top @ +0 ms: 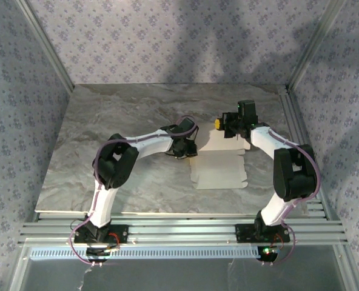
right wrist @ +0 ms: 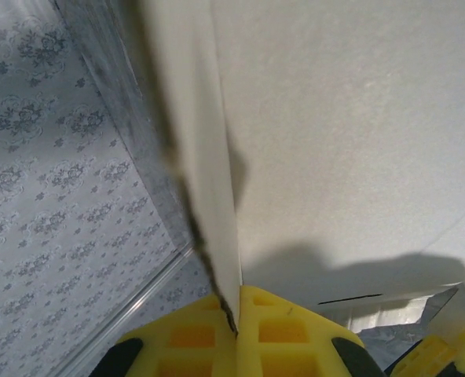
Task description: Fold the paper box
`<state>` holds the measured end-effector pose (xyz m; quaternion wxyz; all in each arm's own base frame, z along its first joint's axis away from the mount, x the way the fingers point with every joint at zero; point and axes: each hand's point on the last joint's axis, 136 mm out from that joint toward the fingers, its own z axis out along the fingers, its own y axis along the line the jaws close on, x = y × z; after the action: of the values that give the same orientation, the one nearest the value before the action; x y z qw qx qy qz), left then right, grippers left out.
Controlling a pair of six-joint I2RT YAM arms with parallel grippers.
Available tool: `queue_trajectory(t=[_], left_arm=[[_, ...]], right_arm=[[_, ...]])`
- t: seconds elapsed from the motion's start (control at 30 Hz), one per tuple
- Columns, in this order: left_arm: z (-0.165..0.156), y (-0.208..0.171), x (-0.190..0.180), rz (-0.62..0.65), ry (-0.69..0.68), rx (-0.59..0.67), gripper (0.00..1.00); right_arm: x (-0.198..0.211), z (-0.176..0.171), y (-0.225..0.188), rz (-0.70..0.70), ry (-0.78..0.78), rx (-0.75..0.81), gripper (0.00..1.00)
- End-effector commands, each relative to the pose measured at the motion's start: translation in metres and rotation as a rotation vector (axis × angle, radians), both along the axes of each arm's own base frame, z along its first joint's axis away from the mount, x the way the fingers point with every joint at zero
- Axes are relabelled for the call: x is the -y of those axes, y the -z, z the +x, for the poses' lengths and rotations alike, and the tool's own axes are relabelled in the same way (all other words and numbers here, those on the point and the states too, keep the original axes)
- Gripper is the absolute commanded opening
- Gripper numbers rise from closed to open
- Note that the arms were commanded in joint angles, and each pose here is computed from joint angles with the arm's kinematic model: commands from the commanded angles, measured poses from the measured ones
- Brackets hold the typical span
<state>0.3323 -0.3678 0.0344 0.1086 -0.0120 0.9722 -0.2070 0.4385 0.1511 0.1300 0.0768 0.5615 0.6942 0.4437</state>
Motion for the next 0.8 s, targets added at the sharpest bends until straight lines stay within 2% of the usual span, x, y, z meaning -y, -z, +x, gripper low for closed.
queue_trajectory(t=[0.0,0.3,0.5,0.63,0.77], left_arm=[[0.005,-0.008,0.005,0.037,0.024,0.007,0.14],[-0.003,-0.012,0.002,0.267,0.113,0.014,0.05],[-0.004,-0.011,-0.003,0.456,0.148,0.099,0.06],[0.000,-0.018,0.015,0.441,0.165,0.181,0.11],[-0.005,-0.039,0.039,0.330,0.210,0.248,0.29]], right_arm=[[0.000,-0.002,-0.003,0.001,0.012,0.002,0.00],[-0.003,-0.004,-0.008,0.005,0.010,0.015,0.00],[-0.004,-0.007,-0.012,0.011,0.015,0.031,0.00],[-0.003,-0.011,-0.014,0.005,0.016,0.051,0.00],[0.001,-0.013,-0.016,0.003,0.013,0.099,0.00]])
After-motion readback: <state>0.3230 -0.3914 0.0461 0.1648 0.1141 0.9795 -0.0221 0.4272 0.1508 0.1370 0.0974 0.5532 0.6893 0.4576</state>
